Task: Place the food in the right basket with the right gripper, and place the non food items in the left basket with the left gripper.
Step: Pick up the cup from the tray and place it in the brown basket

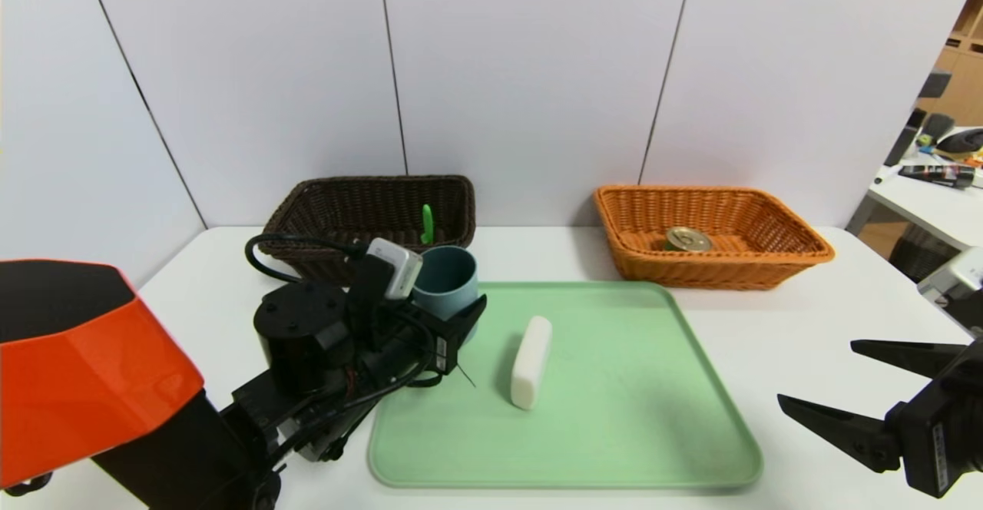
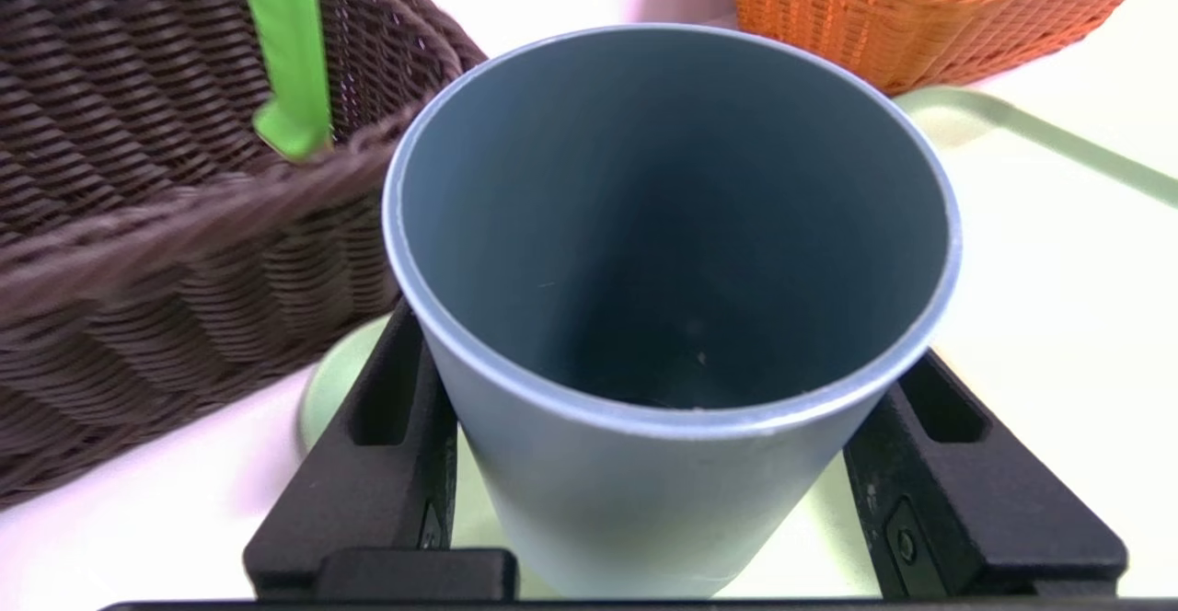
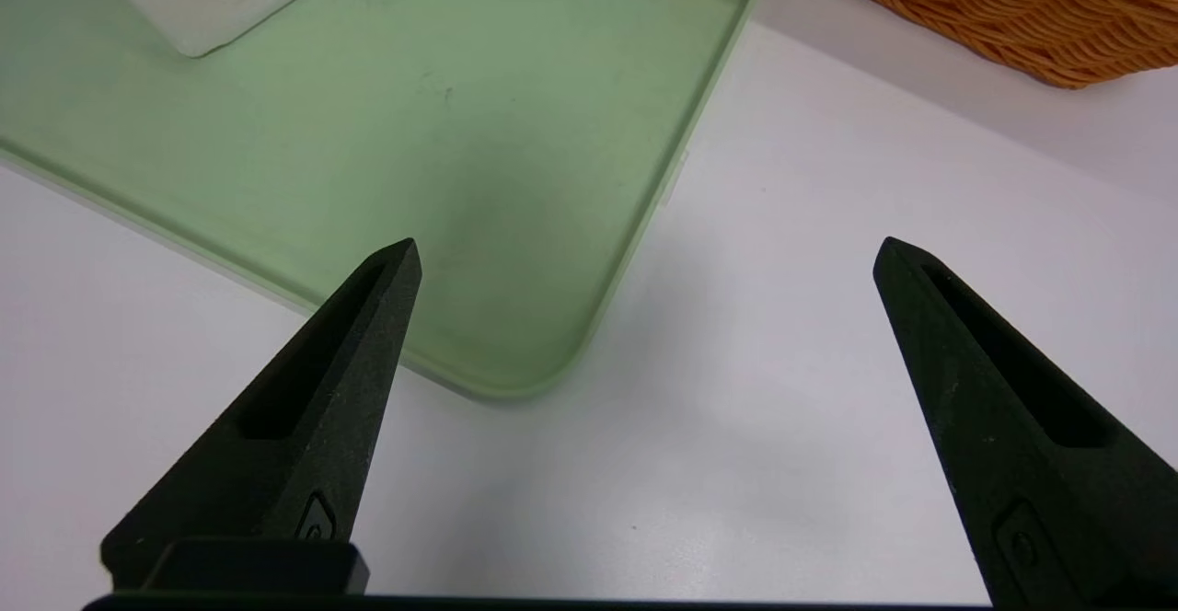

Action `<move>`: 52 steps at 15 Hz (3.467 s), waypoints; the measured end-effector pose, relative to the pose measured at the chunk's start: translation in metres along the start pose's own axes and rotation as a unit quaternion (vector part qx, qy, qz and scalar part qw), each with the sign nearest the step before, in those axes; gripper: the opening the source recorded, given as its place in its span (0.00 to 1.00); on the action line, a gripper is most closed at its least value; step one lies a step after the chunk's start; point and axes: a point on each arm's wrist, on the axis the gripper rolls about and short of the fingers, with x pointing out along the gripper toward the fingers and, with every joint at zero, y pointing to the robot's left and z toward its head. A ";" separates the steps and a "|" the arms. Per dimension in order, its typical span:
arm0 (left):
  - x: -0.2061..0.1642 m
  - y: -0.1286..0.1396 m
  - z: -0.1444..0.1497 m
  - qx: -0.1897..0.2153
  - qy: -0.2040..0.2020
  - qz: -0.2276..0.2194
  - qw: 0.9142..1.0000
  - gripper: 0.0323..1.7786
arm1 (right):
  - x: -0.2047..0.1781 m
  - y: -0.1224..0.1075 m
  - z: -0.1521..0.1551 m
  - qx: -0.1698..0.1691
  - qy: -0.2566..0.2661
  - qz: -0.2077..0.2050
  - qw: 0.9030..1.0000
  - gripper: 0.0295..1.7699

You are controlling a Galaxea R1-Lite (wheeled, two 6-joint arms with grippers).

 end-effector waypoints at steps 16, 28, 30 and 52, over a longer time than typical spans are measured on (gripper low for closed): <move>-0.009 0.061 0.121 0.033 -0.060 0.041 0.997 0.63 | 0.003 -0.001 0.003 -0.001 -0.005 -0.003 1.000 0.96; 0.024 0.105 0.110 0.035 -0.041 0.081 0.995 0.63 | 0.004 -0.001 0.002 -0.006 -0.002 -0.004 1.000 0.96; 0.035 0.110 0.105 0.036 -0.039 0.084 0.995 0.63 | 0.004 -0.001 0.001 -0.006 -0.001 -0.004 1.000 0.96; 0.087 0.161 0.067 0.026 0.137 0.113 0.984 0.63 | 0.002 0.000 0.001 -0.009 -0.006 -0.002 1.000 0.96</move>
